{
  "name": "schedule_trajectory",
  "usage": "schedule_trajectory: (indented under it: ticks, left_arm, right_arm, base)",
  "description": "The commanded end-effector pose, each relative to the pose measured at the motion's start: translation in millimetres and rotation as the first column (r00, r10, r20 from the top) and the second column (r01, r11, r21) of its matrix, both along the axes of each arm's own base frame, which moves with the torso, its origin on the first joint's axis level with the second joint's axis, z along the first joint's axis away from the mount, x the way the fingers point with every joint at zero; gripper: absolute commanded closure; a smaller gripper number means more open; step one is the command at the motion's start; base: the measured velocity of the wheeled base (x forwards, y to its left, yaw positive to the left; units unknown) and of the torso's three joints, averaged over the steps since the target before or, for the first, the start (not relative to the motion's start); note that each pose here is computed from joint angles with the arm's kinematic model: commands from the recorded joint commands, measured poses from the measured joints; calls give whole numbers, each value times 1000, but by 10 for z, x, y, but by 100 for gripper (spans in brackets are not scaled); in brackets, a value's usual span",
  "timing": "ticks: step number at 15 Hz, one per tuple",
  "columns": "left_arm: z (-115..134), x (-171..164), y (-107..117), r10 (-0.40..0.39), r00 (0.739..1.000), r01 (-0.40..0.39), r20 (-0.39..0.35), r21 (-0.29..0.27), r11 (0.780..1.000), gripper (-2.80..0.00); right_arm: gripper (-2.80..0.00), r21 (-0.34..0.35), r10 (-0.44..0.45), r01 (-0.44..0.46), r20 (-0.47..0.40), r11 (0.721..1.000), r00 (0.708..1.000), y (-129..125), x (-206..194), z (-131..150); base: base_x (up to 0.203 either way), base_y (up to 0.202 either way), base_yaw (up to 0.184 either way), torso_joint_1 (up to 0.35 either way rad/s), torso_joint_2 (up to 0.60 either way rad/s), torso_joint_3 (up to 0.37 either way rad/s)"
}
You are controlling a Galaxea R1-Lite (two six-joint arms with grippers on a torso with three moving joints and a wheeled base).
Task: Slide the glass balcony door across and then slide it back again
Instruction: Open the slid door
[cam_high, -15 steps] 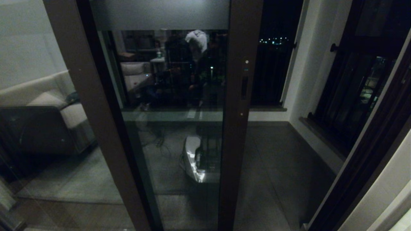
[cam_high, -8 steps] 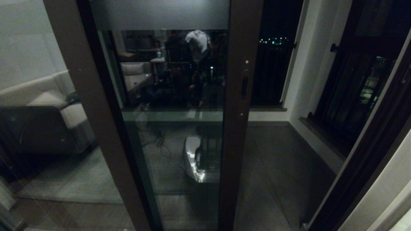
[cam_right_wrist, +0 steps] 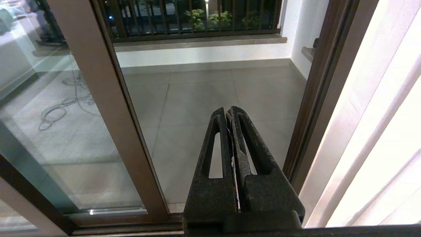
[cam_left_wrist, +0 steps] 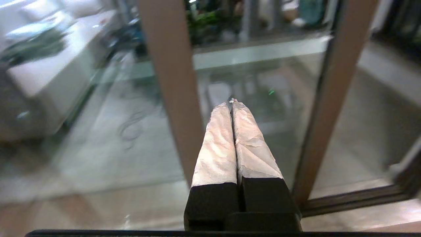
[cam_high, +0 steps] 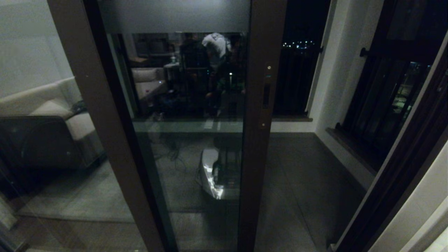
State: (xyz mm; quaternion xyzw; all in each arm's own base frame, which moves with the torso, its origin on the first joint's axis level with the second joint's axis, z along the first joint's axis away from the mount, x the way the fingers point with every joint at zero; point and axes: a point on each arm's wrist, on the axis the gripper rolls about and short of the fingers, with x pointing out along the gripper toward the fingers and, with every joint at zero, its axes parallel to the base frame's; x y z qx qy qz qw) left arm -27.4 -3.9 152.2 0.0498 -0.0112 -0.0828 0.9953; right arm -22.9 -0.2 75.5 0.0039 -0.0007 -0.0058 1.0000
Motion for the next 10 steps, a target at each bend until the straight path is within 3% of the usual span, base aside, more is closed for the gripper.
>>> schedule_trajectory:
  ticks: [1,6,8,10]
  left_arm:
    - [373,325,-10,-48,995,47,-84,-12,999,0]
    - [828,959,-58,-192,971,186,-144,-54,981,0]
    - [1000,1190,-191,-318,933,301,-169,-117,946,0]
    - [1095,1437,-369,-364,909,339,-206,-147,929,0]
  right_arm:
    - [0,0,0,0,-1,1000,1000,0,1,0]
    - [0,0,1,-1,-1,1000,1000,0,1,0]
    - [0,0,0,0,-1,1000,1000,0,1,0]
    - [0,0,-1,1,-1,1000,1000,0,1,0]
  base:
    - [0,0,0,0,0,0]
    - [0,0,0,0,0,0]
    - [0,0,0,0,0,0]
    - [0,0,0,0,0,0]
